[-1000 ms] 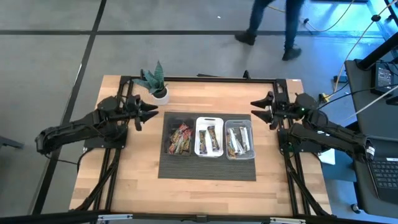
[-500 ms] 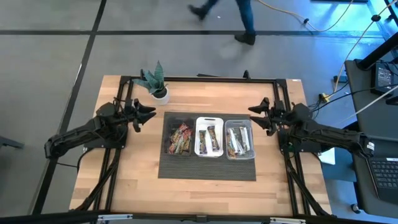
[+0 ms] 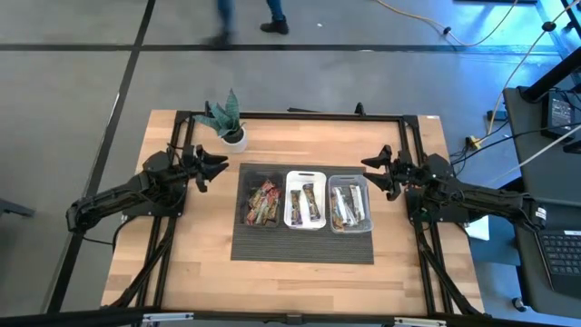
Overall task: Pick and place Granola Bars by type
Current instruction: Return to Home Position
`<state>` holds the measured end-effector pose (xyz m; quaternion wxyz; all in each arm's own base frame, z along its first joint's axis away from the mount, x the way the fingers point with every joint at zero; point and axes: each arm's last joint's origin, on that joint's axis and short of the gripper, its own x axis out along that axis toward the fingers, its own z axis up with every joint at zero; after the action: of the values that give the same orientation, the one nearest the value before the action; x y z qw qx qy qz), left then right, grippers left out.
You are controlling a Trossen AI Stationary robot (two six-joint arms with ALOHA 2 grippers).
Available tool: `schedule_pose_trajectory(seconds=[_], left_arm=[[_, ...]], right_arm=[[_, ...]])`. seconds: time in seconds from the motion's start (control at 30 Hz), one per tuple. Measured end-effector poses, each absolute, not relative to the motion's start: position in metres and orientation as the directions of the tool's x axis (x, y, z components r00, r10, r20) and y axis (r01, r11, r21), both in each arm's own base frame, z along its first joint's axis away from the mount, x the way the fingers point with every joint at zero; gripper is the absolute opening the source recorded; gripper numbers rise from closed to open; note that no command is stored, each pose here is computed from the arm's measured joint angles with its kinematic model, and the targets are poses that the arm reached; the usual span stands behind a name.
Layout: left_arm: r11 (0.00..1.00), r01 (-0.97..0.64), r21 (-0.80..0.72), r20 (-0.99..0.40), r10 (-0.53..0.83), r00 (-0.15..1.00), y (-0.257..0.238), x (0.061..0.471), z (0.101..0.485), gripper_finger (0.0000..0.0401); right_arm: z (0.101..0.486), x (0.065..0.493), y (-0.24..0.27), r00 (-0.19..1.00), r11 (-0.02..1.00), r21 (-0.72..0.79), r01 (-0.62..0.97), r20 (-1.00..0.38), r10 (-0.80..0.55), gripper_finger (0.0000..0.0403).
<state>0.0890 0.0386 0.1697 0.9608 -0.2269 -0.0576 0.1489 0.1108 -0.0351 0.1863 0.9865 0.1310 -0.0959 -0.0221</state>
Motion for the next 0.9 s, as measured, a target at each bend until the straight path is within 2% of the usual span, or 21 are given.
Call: schedule_pose_trajectory(seconds=[0.4,0.7,0.9], left_arm=[[0.870,-0.269,-0.414,0.042,0.314,0.949,0.039,0.089,0.170,0.0153],[0.873,-0.277,-0.401,0.041,0.319,0.947,0.039,0.089,0.169,0.0153],[0.870,-0.272,-0.412,0.042,0.317,0.948,0.039,0.089,0.170,0.0153]], right_arm=[[0.188,0.098,-0.030,0.975,0.970,0.243,0.020,0.210,-0.072,0.0241],[0.181,0.091,-0.031,0.969,0.948,0.290,0.134,0.163,-0.187,0.0241],[0.177,0.090,-0.035,0.935,0.914,0.288,0.285,0.127,-0.331,0.0241]])
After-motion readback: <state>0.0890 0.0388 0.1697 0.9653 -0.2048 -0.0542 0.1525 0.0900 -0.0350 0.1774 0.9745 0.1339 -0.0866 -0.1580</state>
